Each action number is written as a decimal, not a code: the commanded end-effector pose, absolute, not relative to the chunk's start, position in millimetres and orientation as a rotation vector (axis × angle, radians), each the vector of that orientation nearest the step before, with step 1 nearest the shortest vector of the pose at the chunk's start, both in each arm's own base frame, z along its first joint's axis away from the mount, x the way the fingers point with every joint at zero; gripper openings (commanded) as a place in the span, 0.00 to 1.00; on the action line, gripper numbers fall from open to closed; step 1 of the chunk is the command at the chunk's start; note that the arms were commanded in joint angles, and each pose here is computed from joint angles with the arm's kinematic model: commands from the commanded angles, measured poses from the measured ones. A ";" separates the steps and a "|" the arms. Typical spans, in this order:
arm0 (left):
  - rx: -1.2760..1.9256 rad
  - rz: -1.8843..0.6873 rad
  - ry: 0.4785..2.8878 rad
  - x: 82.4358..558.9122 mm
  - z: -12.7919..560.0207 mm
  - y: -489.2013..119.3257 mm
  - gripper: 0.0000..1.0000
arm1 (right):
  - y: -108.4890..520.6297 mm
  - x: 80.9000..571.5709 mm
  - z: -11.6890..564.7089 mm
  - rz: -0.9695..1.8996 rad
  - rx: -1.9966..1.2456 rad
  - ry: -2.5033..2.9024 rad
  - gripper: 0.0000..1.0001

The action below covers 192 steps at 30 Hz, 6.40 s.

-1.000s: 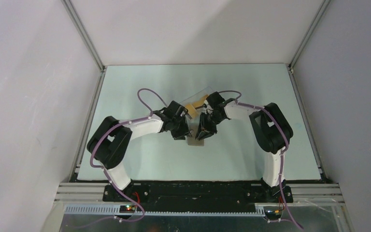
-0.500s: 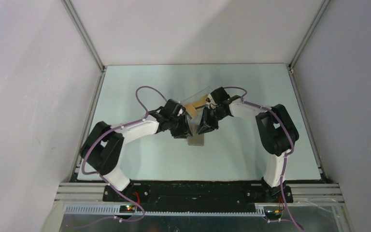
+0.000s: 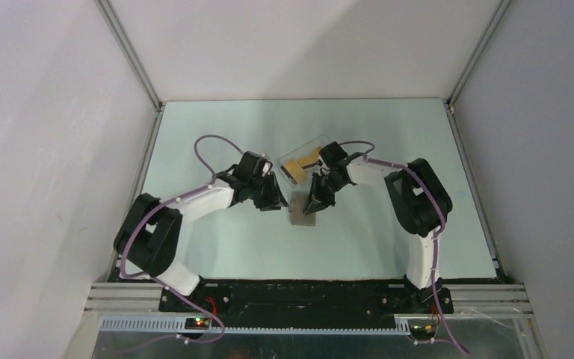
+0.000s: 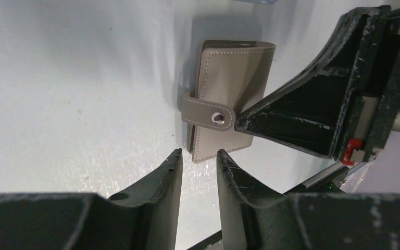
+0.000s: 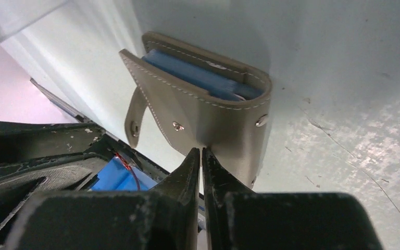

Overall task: Put the credit cards into the card holder
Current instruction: Close the card holder at the center of the board.

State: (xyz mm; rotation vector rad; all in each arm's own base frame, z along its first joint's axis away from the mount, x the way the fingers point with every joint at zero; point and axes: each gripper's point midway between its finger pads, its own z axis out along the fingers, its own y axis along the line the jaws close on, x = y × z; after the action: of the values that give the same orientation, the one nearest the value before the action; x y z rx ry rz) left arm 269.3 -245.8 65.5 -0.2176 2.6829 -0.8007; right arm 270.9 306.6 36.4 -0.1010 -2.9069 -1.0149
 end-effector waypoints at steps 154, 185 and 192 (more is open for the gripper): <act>0.091 -0.467 2.830 286.1 28.3 -296.0 0.10 | 310.7 270.1 74.8 -1.039 -0.078 -2.942 0.30; 0.104 -0.478 2.836 287.0 26.6 -299.8 0.10 | 295.3 270.8 24.2 -0.957 -0.269 -2.921 0.70; 0.108 -0.482 2.839 286.1 26.3 -299.7 0.10 | 289.6 277.9 16.4 -0.926 -0.325 -2.936 0.64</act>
State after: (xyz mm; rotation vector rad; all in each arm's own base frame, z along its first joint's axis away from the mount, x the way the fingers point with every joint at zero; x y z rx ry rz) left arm 283.7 -289.3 27.2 0.0828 2.8492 -0.4584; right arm 263.0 292.5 31.4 -0.2849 -2.8801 -0.9586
